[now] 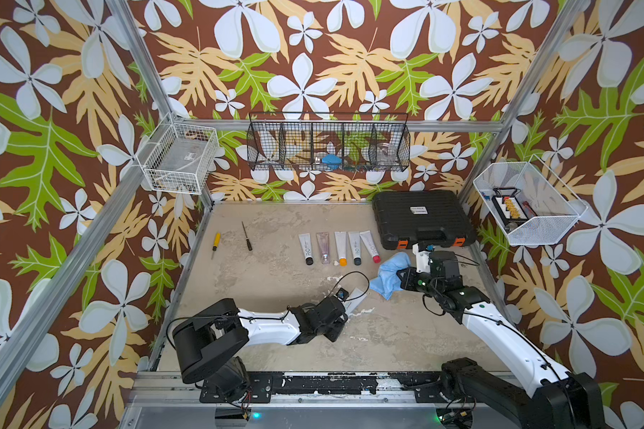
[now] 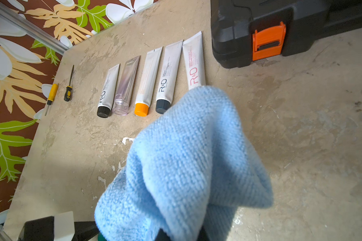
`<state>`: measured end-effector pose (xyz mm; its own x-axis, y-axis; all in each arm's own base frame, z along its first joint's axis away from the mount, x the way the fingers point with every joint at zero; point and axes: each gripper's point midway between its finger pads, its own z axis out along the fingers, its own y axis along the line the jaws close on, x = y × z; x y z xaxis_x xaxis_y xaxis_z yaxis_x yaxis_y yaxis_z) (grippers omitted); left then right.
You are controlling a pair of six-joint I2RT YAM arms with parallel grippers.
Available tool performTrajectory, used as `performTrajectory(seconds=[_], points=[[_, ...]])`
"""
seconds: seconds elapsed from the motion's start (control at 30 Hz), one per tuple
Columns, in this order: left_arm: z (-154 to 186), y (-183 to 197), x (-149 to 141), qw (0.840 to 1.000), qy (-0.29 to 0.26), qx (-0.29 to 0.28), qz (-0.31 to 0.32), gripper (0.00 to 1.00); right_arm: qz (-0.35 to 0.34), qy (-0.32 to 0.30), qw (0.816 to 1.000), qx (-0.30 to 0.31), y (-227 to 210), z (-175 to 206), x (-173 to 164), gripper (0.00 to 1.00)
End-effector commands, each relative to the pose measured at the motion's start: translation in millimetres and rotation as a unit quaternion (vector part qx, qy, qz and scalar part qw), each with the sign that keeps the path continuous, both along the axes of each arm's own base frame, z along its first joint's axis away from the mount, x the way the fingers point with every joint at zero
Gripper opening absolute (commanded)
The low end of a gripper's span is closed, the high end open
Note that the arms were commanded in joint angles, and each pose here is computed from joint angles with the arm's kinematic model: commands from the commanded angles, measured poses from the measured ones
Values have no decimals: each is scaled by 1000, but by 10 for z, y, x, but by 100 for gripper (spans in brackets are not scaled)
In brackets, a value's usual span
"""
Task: Wipe the surface of the toothpaste tube
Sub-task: Place the toothpaste at the center of the board, then wipe the dirt from the toothpaste tube.
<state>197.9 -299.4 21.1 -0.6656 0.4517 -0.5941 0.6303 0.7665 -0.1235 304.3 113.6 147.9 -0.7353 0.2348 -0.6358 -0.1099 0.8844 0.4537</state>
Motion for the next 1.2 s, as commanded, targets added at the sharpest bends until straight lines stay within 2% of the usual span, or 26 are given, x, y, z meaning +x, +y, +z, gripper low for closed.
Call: performTrajectory(seconds=[0.0,0.13,0.23,0.53,0.83,1.17], points=[[-8,-39,-41,1000,8,-3,-16,28,3,-1,1000,8,24,4,-6,0],[-13,-24,-51,1000,7,-4,-17,15,5,-1,1000,11,33,17,-6,0],[-15,-26,-45,1000,6,-4,-16,13,10,0,1000,17,65,29,-3,0],[36,-54,29,1000,-7,-12,-1,11,23,21,999,19,161,-86,7,0],[17,-70,61,1000,-4,-17,13,11,65,45,997,20,557,-301,-126,0],[0,-95,63,1000,-5,-23,11,11,107,100,989,5,973,-843,-379,0]])
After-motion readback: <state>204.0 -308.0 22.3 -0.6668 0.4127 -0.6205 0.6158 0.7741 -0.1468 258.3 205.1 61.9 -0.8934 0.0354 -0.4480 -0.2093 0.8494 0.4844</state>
